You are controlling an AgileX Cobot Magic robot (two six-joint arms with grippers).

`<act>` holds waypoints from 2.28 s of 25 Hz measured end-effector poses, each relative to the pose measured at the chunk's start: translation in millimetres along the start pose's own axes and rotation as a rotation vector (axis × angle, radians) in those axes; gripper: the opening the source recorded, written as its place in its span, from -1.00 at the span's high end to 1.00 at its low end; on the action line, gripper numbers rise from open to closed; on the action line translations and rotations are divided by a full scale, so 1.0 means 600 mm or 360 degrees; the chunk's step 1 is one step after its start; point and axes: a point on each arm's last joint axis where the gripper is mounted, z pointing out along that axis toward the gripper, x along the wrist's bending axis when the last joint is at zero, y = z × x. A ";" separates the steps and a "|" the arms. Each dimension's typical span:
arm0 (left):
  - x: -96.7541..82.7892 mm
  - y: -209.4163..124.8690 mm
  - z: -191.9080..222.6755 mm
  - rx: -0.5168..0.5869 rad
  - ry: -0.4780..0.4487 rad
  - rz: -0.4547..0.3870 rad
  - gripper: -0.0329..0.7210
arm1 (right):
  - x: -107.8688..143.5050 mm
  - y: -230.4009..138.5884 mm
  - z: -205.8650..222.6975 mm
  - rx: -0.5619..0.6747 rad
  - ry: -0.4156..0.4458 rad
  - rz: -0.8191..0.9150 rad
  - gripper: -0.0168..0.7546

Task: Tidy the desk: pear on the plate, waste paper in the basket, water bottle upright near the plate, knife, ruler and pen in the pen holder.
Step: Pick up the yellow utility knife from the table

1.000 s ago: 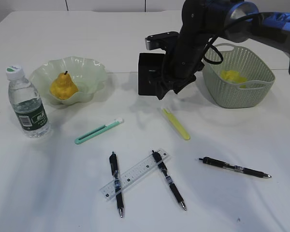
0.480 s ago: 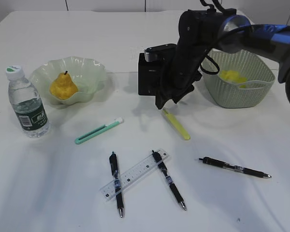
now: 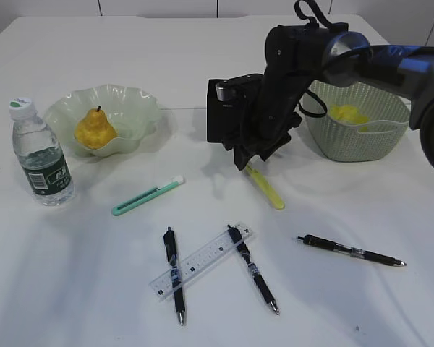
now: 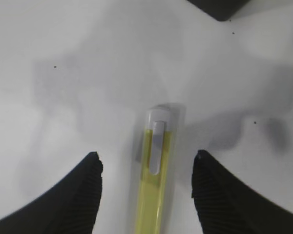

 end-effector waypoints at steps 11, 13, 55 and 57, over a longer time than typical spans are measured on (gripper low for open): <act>0.000 0.000 0.000 0.0004 0.0000 0.0000 -0.32 | -0.002 -0.006 0.017 0.0049 -0.0003 0.0000 -0.18; 0.000 -0.001 0.000 0.0007 0.0000 0.0000 -0.32 | -0.002 -0.006 0.017 0.0050 -0.0006 -0.0002 -0.18; 0.000 -0.001 0.000 0.0013 0.0000 -0.0001 -0.27 | -0.005 -0.025 0.031 0.0240 -0.0017 -0.0020 0.59; 0.000 -0.001 0.000 0.0013 0.0000 -0.0001 -0.27 | -0.005 -0.025 0.031 0.0240 -0.0017 -0.0020 0.62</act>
